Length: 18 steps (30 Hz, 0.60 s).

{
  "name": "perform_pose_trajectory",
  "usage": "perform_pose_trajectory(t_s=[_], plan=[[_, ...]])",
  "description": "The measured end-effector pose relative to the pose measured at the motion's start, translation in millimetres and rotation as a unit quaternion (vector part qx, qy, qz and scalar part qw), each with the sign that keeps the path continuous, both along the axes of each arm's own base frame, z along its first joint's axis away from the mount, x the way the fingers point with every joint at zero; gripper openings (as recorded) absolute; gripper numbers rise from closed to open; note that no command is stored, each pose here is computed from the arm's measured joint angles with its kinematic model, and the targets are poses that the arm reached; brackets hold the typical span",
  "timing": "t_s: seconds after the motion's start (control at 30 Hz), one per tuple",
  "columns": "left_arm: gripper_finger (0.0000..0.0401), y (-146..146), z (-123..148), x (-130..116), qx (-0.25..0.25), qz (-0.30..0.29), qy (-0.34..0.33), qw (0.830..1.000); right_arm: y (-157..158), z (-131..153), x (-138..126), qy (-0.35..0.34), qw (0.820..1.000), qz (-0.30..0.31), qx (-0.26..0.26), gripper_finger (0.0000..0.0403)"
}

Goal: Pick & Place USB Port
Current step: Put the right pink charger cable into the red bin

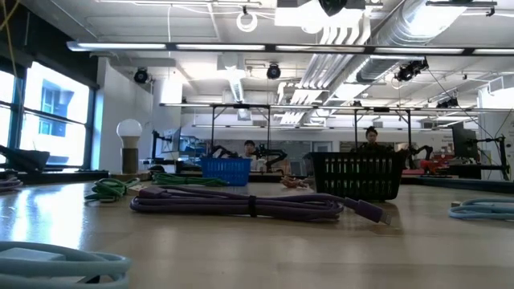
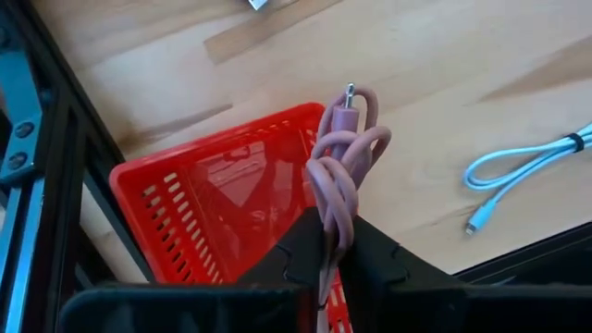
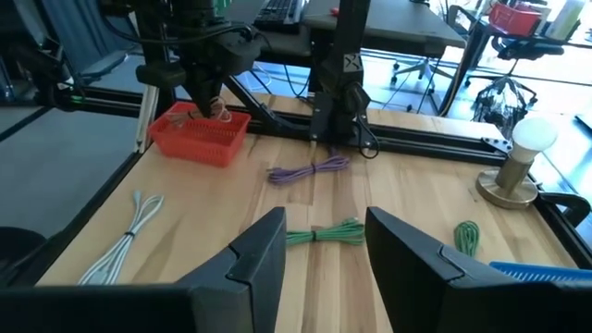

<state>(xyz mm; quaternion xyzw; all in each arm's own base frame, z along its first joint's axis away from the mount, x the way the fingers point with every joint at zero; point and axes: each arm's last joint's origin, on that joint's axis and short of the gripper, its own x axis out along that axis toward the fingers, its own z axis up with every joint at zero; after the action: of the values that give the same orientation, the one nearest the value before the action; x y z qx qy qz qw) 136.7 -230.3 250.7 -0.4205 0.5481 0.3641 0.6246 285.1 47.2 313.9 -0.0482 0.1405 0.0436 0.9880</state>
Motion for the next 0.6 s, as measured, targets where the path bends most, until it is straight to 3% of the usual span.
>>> perform_pose_trajectory(t_s=[0.3, 0.6], plan=[[0.0018, -3.0, -2.9, 1.0, -0.005, -0.011, 0.009, 1.0, 5.4, -0.9, -1.2, 0.005, 1.0, 0.007, 0.002, 0.0142], [0.0079, -7.6, -8.5, 2.7, -0.01, -0.017, 0.024, 1.0, 5.4, -1.0, -1.2, 0.005, 1.0, 0.007, 0.003, 0.0142]])
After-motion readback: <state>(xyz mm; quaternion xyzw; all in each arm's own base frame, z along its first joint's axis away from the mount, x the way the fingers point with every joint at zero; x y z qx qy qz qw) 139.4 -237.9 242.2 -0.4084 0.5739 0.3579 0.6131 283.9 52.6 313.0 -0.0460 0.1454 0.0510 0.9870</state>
